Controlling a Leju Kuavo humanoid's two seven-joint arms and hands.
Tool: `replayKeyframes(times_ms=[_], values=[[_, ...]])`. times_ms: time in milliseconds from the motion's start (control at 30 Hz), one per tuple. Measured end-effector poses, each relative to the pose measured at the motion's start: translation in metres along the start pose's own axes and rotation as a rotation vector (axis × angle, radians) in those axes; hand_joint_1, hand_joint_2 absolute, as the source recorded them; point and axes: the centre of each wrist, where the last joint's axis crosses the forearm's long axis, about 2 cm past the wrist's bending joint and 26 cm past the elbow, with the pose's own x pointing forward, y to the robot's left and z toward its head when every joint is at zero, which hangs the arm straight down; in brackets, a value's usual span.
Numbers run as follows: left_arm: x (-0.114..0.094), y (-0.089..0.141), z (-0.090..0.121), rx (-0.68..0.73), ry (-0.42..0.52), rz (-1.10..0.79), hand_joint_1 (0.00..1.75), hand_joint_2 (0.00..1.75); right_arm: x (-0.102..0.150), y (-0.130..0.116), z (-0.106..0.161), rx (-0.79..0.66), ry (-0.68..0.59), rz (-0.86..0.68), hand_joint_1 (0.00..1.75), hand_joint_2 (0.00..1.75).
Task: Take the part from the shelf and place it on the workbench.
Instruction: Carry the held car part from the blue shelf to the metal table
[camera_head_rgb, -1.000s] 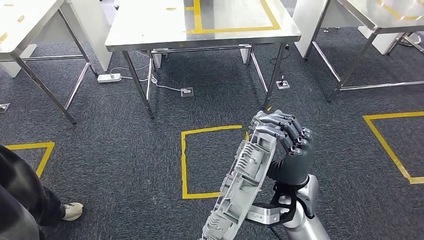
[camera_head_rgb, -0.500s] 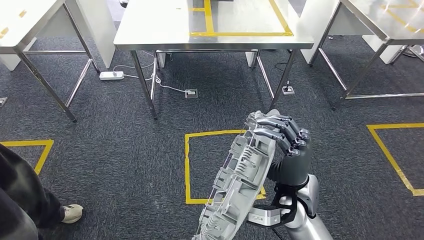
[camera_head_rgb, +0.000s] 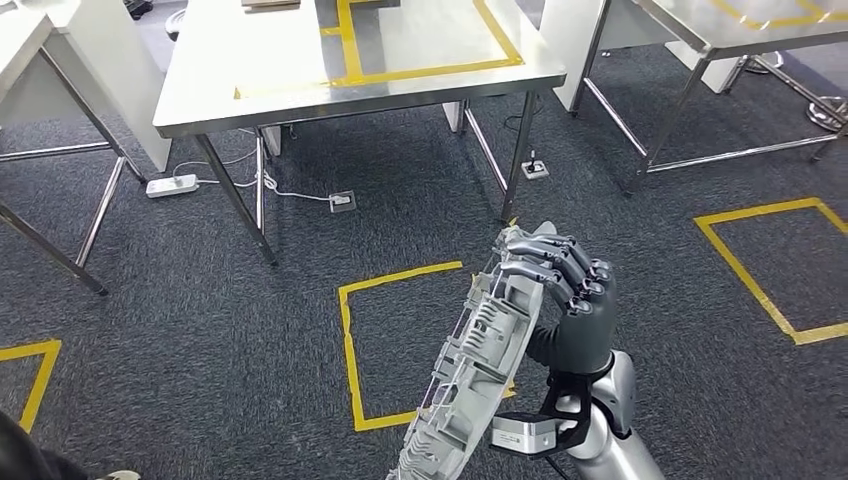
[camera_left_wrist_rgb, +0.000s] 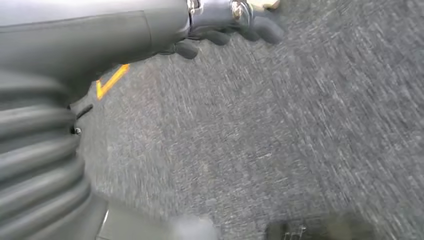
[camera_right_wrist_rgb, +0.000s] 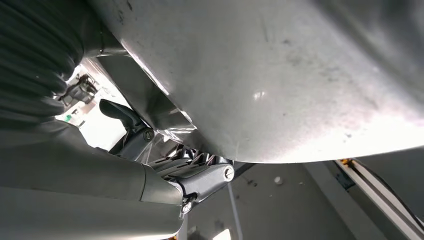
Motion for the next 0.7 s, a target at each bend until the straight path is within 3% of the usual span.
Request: replayKeyframes(times_ms=[700], values=[[0.0014, -0.0008, 0.0005, 0.018, 0.008, 0.007, 0.00, 1.75, 0.0014, 0.0012, -0.0003, 0.000, -0.034, 0.057, 1.75, 1.75]])
